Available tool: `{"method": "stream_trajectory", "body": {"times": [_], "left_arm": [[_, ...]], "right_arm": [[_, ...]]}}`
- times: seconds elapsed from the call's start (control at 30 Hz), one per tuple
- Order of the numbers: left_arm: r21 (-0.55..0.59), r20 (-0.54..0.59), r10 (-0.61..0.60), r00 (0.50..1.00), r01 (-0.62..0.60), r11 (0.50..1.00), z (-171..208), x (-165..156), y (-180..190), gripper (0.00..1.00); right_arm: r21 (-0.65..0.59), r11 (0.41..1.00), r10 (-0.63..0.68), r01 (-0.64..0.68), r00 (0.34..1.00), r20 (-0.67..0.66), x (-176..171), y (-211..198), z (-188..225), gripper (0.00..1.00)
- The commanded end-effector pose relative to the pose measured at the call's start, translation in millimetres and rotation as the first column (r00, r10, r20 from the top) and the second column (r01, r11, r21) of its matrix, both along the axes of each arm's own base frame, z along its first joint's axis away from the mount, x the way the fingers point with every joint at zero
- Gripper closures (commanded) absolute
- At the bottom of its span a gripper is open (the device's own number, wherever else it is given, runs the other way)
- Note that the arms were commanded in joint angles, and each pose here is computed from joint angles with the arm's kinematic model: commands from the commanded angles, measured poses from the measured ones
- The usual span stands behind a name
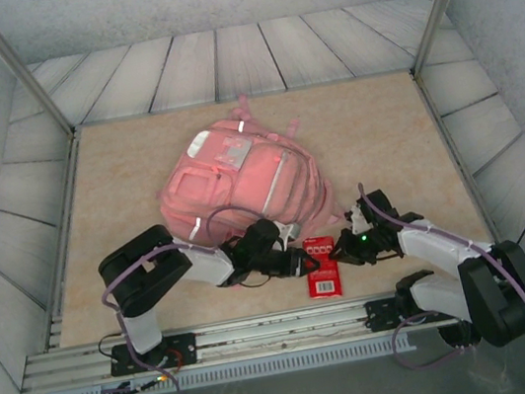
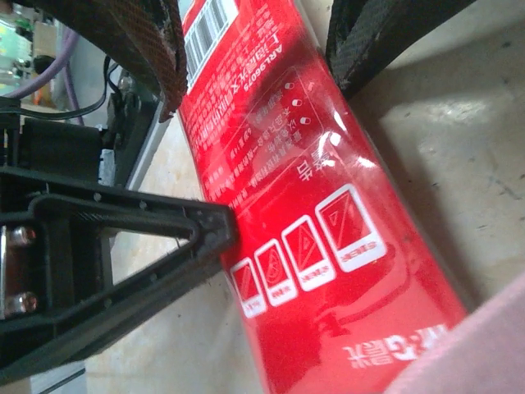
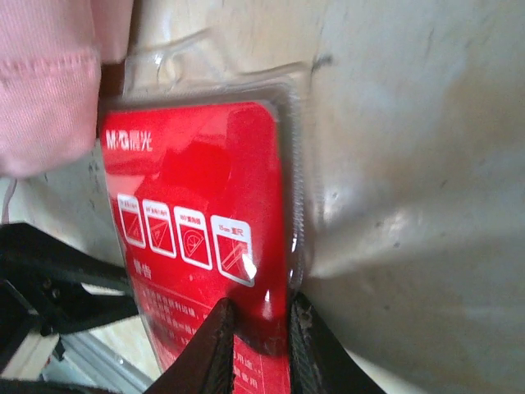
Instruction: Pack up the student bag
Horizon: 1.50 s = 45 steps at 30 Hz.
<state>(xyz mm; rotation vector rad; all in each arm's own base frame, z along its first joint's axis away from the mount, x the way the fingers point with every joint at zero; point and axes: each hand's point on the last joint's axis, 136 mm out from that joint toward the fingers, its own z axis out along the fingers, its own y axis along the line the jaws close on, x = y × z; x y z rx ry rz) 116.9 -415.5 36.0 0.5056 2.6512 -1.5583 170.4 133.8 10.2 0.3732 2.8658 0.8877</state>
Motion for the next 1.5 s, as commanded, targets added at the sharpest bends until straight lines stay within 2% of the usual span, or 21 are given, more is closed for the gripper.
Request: {"method": "stream_trajectory", "body": {"times": [0.0, 0.1, 0.23, 0.4, 0.47, 0.6, 0.83, 1.2, 1.47], "left_arm": [[-0.113, -0.011, -0.018, 1.0, 0.016, 0.993, 22.2, -0.3, -23.2, 0.55], [-0.113, -0.002, -0.013, 1.0, 0.012, 0.993, 27.7, 2.2, -25.4, 0.61], [-0.11, 0.014, 0.007, 1.0, -0.006, 0.994, 33.1, 4.7, -23.2, 0.61], [-0.124, 0.035, 0.032, 0.999, -0.027, 0.992, 41.1, 10.6, -25.6, 0.52], [-0.139, 0.046, 0.034, 0.998, -0.027, 0.99, 45.6, 15.1, -32.1, 0.52], [-0.175, 0.053, 0.032, 0.998, -0.022, 0.984, 55.9, 19.4, -44.3, 0.56], [-0.2, 0.063, 0.037, 0.997, -0.024, 0.98, 66.4, 21.3, -47.0, 0.64], [-0.187, 0.042, 0.01, 0.999, -0.002, 0.982, 59.2, 17.9, -52.0, 0.67], [-0.111, 0.019, 0.023, 1.0, -0.021, 0.994, 42.8, 20.2, -55.0, 0.68]], "right_arm": [[-0.01, 1.0, -0.016, 0.016, 0.999, -0.035, -10.1, -2.1, -11.9, 0.8], [-0.009, 1.0, -0.02, 0.02, 0.999, -0.031, -11.0, -2.4, -11.6, 0.8], [-0.03, 0.999, -0.031, 0.031, 0.999, -0.014, -10.4, -6.8, -8.1, 0.8], [-0.047, 0.998, -0.042, 0.042, 0.999, 0.004, -10.7, -10.9, -5.5, 0.8], [-0.048, 0.998, -0.043, 0.043, 0.999, 0.0, -11.2, -11.1, -5.4, 0.79], [-0.049, 0.998, -0.043, 0.043, 0.999, 0.004, -10.0, -11.1, -2.0, 0.75], [-0.096, 0.993, -0.059, 0.062, 0.998, 0.034, -6.0, -19.1, 4.9, 0.73], [-0.115, 0.99, -0.072, 0.076, 0.997, 0.038, -10.0, -24.3, 8.7, 0.69], [-0.085, 0.994, -0.071, 0.074, 0.997, 0.04, -10.3, -20.1, 9.3, 0.76]]}}
